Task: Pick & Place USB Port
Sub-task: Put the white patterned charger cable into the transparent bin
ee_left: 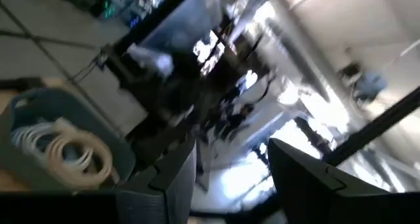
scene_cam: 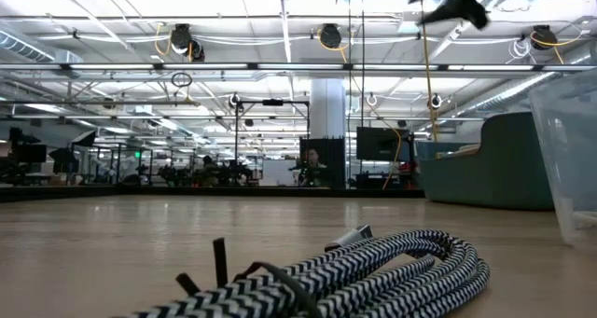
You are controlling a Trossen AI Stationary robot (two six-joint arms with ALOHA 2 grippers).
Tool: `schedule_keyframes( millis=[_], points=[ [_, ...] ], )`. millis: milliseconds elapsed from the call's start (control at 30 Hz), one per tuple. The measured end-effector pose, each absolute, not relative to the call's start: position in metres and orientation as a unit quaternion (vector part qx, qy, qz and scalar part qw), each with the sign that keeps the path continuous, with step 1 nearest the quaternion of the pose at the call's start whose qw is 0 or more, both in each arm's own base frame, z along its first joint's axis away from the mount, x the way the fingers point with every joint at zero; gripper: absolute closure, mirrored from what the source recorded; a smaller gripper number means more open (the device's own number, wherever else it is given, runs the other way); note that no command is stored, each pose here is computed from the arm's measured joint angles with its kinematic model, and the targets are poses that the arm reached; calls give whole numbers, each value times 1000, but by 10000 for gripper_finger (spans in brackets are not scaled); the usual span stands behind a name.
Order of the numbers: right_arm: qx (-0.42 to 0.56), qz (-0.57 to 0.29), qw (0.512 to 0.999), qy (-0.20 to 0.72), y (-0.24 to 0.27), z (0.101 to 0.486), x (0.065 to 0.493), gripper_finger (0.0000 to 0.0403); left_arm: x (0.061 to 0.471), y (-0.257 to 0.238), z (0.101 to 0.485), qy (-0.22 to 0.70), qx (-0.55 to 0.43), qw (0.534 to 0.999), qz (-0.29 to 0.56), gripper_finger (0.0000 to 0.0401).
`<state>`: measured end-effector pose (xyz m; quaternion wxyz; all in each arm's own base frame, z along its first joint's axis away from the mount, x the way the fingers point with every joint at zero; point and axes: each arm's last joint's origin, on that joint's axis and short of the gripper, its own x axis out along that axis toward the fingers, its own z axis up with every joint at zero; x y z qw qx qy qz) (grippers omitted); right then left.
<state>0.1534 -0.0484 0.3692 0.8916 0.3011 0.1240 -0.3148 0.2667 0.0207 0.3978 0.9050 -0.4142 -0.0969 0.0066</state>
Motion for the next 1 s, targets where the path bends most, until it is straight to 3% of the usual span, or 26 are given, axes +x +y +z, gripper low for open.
schedule_keyframes(
  millis=[133,233,333,700,1000],
  points=[
    [292,-235,926,34,-51,388,173,209,268,16,388,-26,-406,913,-27,210],
    [295,-194,935,27,-51,390,182,209,275,2,375,38,-400,914,-46,210],
    [311,-175,933,52,-51,385,187,209,279,-14,361,93,-394,913,-51,210],
    [341,-122,922,138,-44,372,183,209,328,-92,331,159,-390,903,-79,210],
    [319,-73,920,215,-36,364,166,209,384,-168,323,268,-379,885,-37,210]
  ],
)
